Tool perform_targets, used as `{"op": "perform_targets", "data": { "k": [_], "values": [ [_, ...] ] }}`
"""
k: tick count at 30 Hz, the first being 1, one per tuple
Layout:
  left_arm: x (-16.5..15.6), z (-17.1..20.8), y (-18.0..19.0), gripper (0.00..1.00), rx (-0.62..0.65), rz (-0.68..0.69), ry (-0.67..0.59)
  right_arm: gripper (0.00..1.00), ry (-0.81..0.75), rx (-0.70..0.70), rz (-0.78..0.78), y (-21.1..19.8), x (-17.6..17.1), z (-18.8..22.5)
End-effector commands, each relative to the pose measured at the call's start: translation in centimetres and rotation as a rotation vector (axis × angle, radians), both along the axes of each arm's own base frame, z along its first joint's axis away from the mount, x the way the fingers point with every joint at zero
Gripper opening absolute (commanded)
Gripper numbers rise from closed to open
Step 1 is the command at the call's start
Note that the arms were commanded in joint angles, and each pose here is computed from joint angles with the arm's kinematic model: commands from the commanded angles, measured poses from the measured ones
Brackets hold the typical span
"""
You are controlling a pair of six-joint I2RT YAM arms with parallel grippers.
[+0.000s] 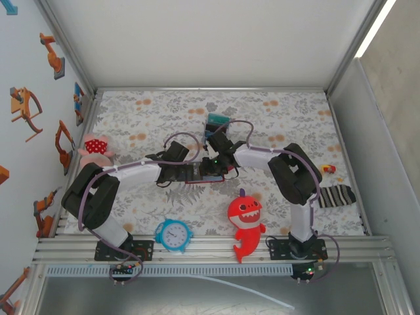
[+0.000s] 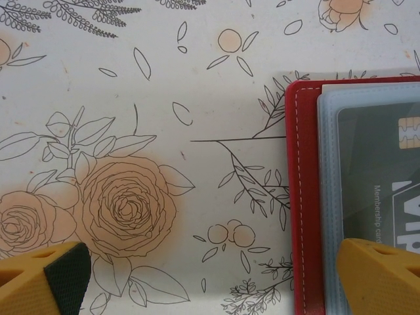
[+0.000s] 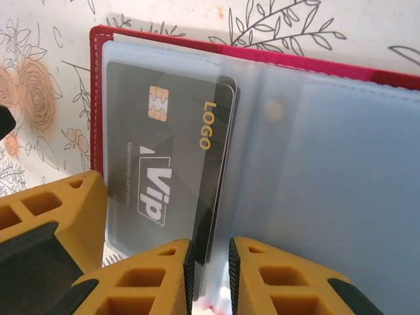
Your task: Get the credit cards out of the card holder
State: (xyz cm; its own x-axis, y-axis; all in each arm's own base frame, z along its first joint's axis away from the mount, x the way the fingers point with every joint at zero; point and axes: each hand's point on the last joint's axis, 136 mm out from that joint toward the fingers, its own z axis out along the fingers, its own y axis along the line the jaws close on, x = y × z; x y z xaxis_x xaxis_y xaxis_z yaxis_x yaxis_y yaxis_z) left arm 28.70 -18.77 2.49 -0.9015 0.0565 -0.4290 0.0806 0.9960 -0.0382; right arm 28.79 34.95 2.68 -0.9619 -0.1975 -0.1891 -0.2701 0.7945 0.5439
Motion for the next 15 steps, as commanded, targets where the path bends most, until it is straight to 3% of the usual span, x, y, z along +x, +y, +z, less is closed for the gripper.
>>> {"op": "perform_targets", "data": {
  "k": [1, 15],
  "values": [
    [-1.01, -1.01, 0.37, 0.97, 0.022, 0.001, 0.041, 0.22, -0.007, 0.033, -0.012, 0.69, 0.8, 0.53],
    [-1.23, -1.2, 0.43, 0.97, 0.036, 0.0, 0.05, 0.19, 0.018, 0.08, -0.024, 1.02, 0.7, 0.15]
  ]
}}
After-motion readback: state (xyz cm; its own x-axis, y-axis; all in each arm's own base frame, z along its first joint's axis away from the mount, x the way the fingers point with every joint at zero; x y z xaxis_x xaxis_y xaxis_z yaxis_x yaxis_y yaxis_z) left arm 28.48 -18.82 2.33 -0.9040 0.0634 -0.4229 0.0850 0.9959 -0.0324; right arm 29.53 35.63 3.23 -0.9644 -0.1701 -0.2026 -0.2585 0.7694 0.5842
